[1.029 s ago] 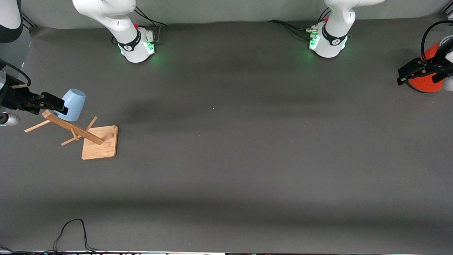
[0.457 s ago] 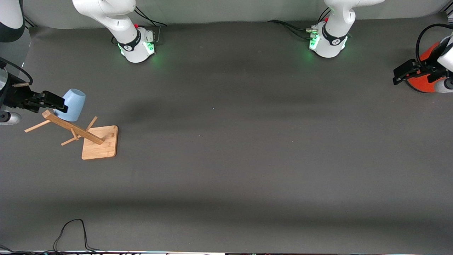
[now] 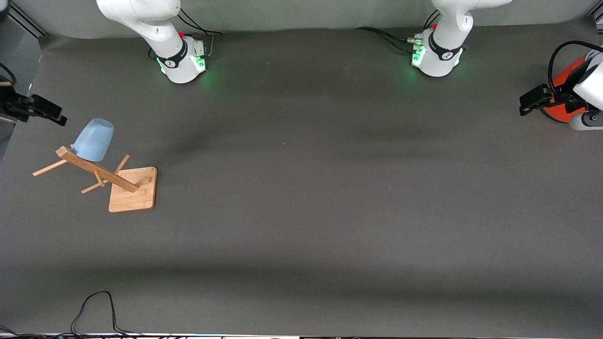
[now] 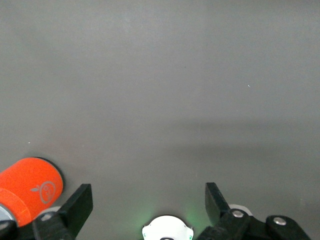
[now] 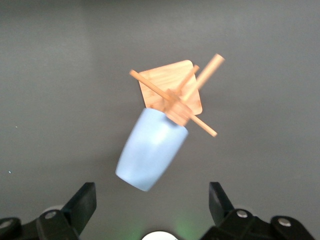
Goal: Rotate and upright cup with both arms
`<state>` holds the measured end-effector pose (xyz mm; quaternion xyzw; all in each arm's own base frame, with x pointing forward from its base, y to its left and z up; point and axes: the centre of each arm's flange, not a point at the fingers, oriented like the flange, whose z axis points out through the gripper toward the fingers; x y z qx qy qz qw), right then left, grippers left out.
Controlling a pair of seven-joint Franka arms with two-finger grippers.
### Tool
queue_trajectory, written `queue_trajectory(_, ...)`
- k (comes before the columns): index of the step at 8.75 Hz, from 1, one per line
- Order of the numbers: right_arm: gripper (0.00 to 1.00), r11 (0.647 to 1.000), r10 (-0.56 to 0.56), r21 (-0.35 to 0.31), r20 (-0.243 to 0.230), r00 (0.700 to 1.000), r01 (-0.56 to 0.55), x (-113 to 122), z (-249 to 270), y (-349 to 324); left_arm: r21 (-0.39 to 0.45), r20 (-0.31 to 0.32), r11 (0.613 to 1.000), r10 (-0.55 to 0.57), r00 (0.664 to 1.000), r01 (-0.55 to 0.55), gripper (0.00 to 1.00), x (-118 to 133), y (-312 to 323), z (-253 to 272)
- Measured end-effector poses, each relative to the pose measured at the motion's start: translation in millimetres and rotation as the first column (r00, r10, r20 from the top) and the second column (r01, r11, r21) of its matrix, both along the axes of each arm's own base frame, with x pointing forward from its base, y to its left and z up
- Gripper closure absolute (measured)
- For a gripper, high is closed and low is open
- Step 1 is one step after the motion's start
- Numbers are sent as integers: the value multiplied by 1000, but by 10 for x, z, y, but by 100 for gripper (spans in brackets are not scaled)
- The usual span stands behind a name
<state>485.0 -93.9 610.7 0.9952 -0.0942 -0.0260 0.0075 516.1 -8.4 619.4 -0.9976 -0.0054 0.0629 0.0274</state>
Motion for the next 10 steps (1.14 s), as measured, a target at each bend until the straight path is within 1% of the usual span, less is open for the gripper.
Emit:
queue_trajectory(1,0,998,-55,12,-12,998,56,-40,-71,-215,1,-10,1000,0,1000,0,0,2,1,-16)
queue_trajectory(2,0,990,-141,15,-24,990,141,-35,-141,-274,1,-44,1000,2,999,-2,0,25,8,-108)
queue_trajectory(3,0,972,-233,15,-31,972,234,-8,-180,-251,2,-83,1000,3,997,-2,0,84,16,-258)
queue_trajectory(4,0,957,-289,30,-38,957,290,21,-208,-194,3,-119,1000,3,993,-3,0,163,26,-434)
queue_trajectory(6,0,917,-393,51,-47,918,396,65,-239,-119,7,-213,1000,5,977,-4,0,330,53,-892)
queue_trajectory(8,0,908,-412,54,-48,910,414,96,-366,-40,7,-300,1000,9,954,-7,0,495,87,-1399)
queue_trajectory(9,0,907,-416,56,-43,908,418,110,-551,-21,6,-325,1000,7,946,-5,0,544,81,-1560)
queue_trajectory(10,0,905,-419,57,-39,907,421,106,-762,-16,6,-336,1000,3,942,-1,0,573,66,-1642)
